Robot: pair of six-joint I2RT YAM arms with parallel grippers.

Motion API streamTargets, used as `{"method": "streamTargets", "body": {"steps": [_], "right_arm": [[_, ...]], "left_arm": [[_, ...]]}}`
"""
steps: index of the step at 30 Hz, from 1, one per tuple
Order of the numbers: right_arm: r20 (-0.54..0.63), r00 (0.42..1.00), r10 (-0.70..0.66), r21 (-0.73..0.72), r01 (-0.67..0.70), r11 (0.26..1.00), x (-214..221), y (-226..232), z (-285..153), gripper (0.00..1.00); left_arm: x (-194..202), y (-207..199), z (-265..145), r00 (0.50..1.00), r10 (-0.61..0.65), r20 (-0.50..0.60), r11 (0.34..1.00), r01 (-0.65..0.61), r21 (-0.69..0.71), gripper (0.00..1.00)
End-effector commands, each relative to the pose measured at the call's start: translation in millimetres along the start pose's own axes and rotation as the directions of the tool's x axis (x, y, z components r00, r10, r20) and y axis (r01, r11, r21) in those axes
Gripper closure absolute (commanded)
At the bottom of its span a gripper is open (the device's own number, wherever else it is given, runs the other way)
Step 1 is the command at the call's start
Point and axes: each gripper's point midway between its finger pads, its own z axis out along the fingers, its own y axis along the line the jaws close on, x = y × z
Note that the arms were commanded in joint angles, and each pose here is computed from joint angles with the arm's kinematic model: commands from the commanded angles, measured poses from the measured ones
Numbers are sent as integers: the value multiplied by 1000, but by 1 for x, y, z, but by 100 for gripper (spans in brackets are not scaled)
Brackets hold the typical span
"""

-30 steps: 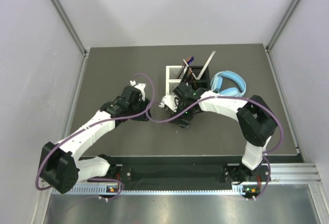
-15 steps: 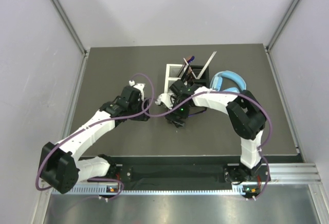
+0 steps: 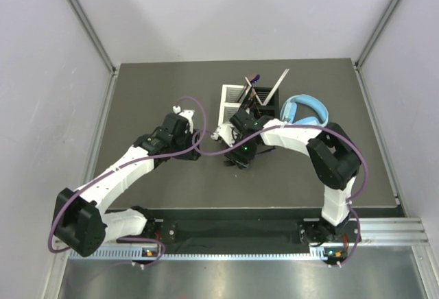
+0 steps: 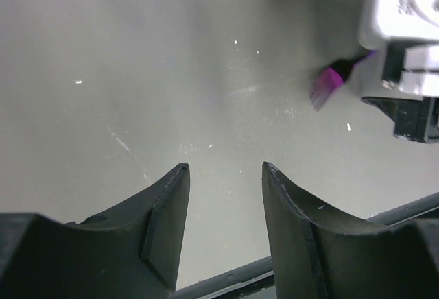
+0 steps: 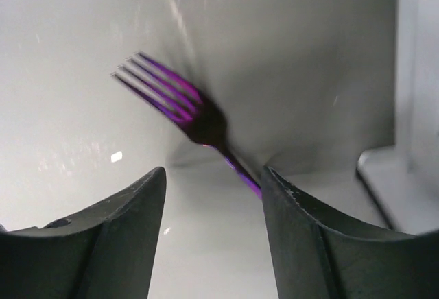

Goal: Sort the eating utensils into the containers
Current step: Pick up the fork at the center of the board.

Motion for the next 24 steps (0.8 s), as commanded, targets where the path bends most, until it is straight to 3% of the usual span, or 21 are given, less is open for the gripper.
{"method": "streamTargets", "body": {"steps": [1, 3, 9, 13, 23, 24], "right_arm": [[-135, 988, 68, 7, -68, 998, 47, 13, 4, 48], [-144, 988, 62, 10, -61, 998, 48, 15, 5, 55], [-174, 984, 32, 66, -21, 998, 54, 16, 17, 58], [-184, 983, 12, 78, 2, 997, 55, 18, 29, 73], [-203, 979, 13, 39, -5, 999, 57, 27, 44, 94], [-204, 979, 18, 30, -13, 999, 56, 29, 46, 100]], "left_arm": [[-20, -7, -6, 998, 4, 61, 1000, -5, 21, 48], [-19, -7, -7, 998, 5, 57, 1000, -7, 21, 48], [-23, 6, -16, 995, -7, 99, 999, 12, -51, 49], [-27, 9, -21, 992, -11, 124, 998, 19, -65, 48], [-26, 13, -25, 991, -17, 132, 996, 28, -85, 48], [-27, 15, -26, 990, -21, 138, 995, 33, -90, 49]]}}
